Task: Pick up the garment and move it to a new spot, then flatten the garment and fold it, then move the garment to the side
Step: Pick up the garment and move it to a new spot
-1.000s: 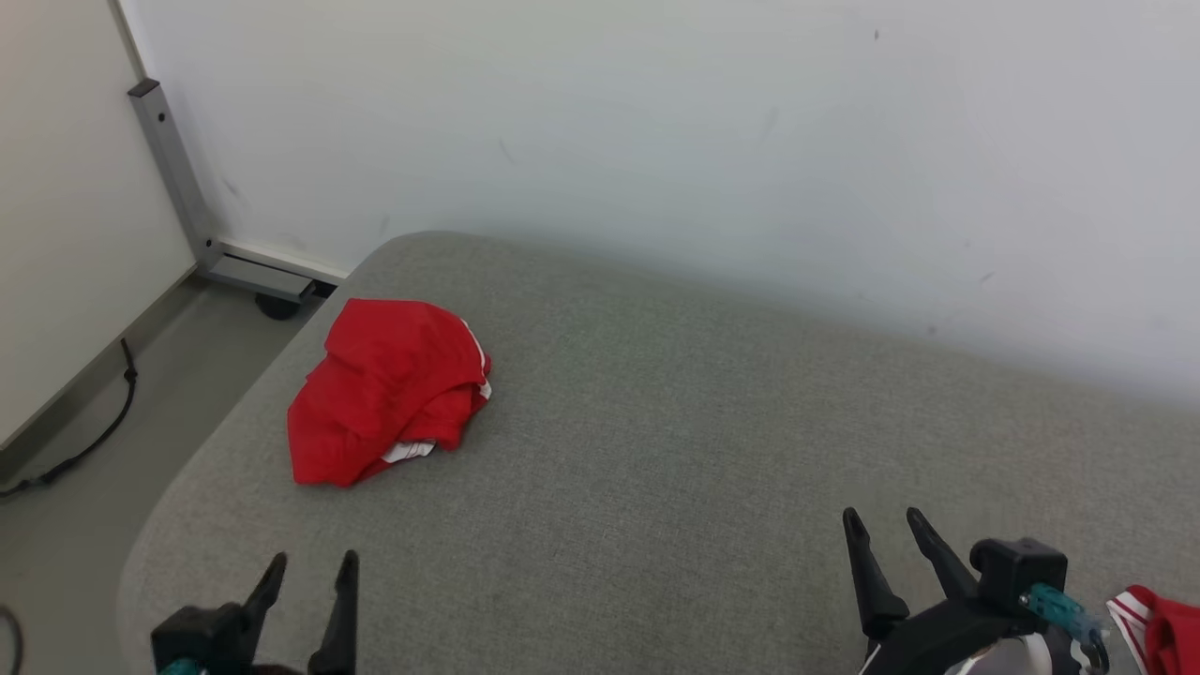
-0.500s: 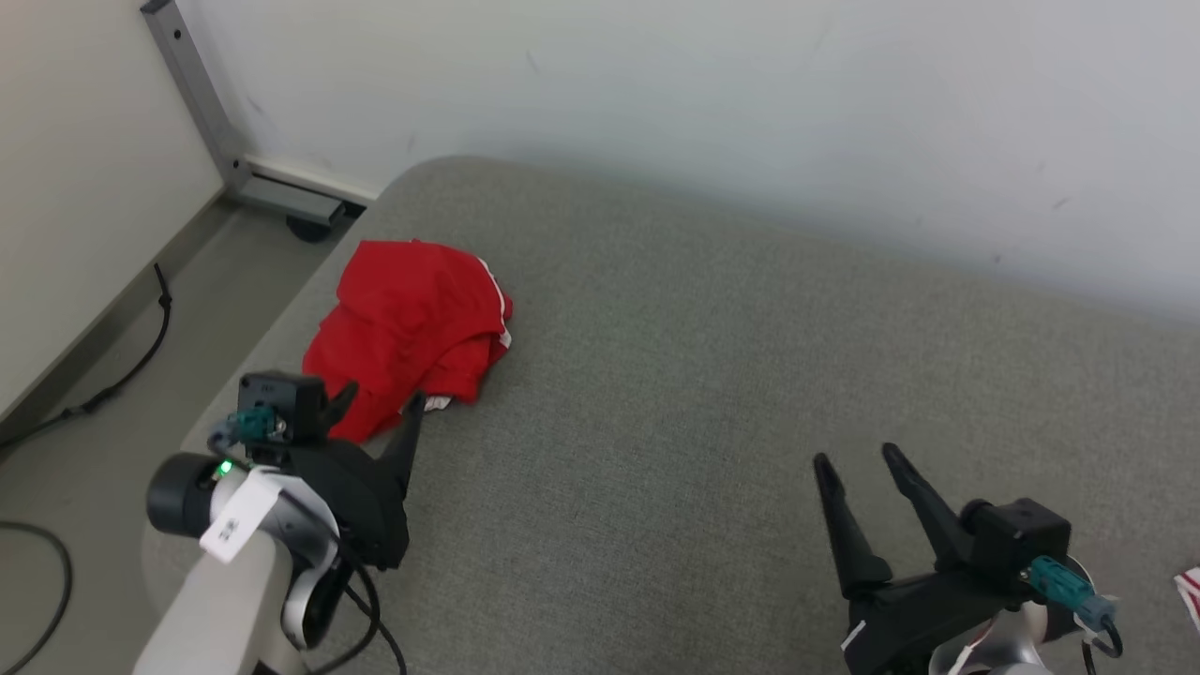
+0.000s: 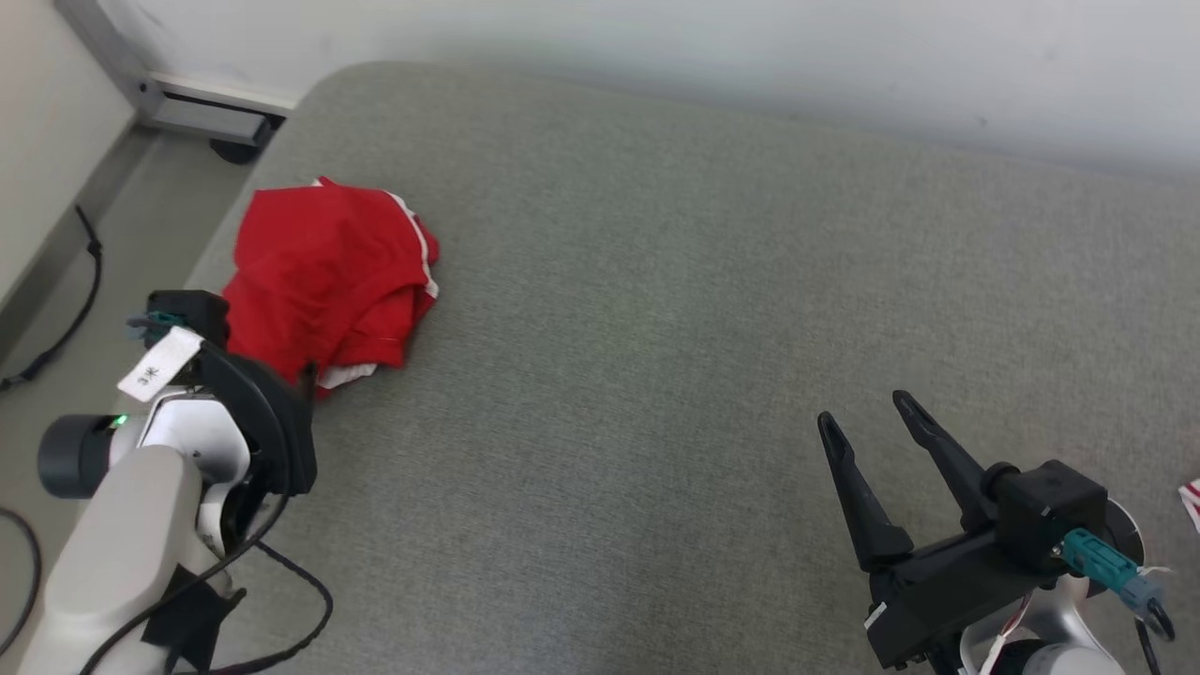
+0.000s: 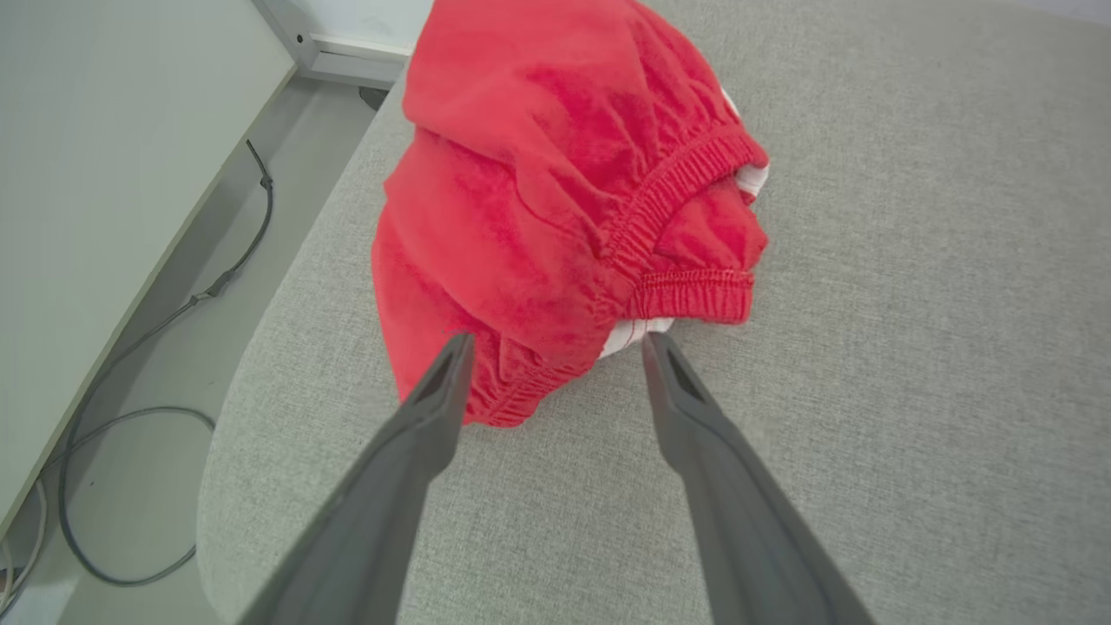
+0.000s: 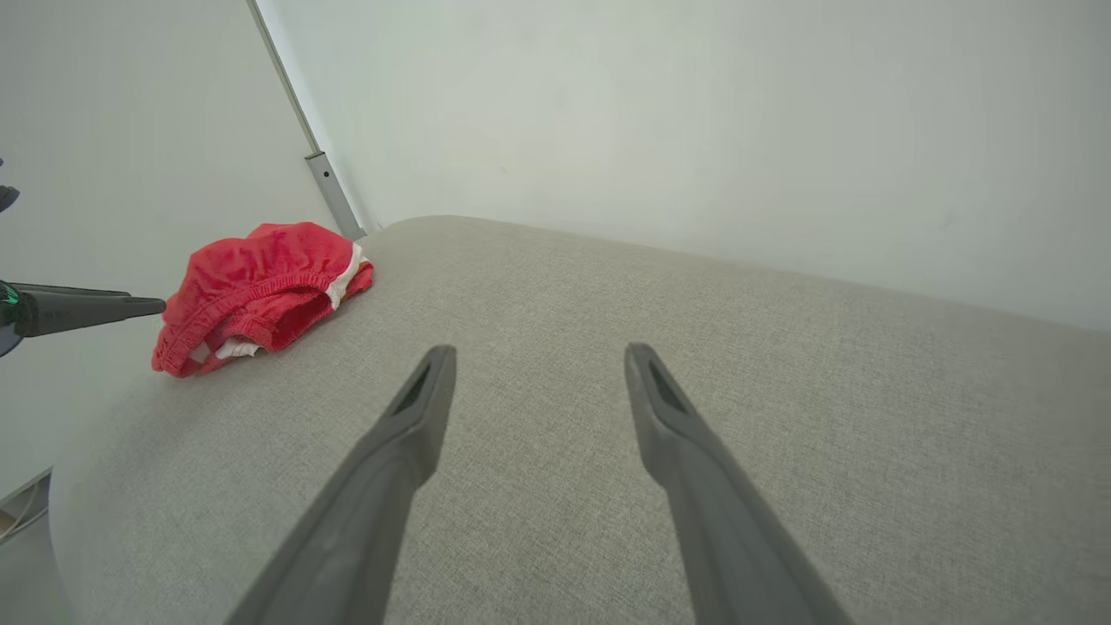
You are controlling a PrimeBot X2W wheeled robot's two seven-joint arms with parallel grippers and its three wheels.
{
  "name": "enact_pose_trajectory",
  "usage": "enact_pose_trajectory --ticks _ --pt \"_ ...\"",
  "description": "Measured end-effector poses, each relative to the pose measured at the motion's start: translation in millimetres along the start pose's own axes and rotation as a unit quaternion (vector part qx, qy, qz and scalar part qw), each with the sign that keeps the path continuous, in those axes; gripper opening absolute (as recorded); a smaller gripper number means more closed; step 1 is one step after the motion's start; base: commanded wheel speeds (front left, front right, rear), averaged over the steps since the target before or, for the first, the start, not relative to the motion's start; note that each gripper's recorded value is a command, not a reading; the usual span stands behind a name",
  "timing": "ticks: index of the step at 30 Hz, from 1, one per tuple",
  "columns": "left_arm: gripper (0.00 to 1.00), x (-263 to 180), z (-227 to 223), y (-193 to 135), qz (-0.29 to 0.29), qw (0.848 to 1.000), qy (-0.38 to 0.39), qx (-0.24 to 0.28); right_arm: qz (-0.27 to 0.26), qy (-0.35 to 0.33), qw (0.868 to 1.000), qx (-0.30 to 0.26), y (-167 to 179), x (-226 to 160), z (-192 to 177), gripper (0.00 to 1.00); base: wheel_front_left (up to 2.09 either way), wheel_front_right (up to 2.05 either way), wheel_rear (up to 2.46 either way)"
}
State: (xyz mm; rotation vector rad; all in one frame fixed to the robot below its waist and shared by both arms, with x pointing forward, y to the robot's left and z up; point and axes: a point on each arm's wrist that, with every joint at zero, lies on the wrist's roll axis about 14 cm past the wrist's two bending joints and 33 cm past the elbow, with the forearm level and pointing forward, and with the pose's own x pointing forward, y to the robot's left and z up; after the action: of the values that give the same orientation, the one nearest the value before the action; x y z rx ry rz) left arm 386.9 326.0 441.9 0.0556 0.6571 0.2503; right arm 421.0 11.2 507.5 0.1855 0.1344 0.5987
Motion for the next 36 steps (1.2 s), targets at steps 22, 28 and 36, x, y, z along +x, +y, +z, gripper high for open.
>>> enact_pose_trajectory --ticks 22,28,36 --pt "0.0 44.6 -2.6 -3.4 0.042 0.997 0.071 0.003 -0.042 0.028 0.999 0.005 -39.5 10.3 -9.6 1.0 0.0 0.0 0.0" --pt "0.0 33.2 33.1 -4.9 0.036 0.999 0.016 0.005 -0.039 0.02 0.999 0.022 -27.5 11.8 -2.9 1.0 0.0 0.0 0.0" --pt "0.0 3.2 111.6 -54.1 -0.038 0.991 -0.116 0.046 -0.063 -0.018 0.997 0.03 -23.0 -3.9 18.9 1.0 0.0 0.0 0.0"
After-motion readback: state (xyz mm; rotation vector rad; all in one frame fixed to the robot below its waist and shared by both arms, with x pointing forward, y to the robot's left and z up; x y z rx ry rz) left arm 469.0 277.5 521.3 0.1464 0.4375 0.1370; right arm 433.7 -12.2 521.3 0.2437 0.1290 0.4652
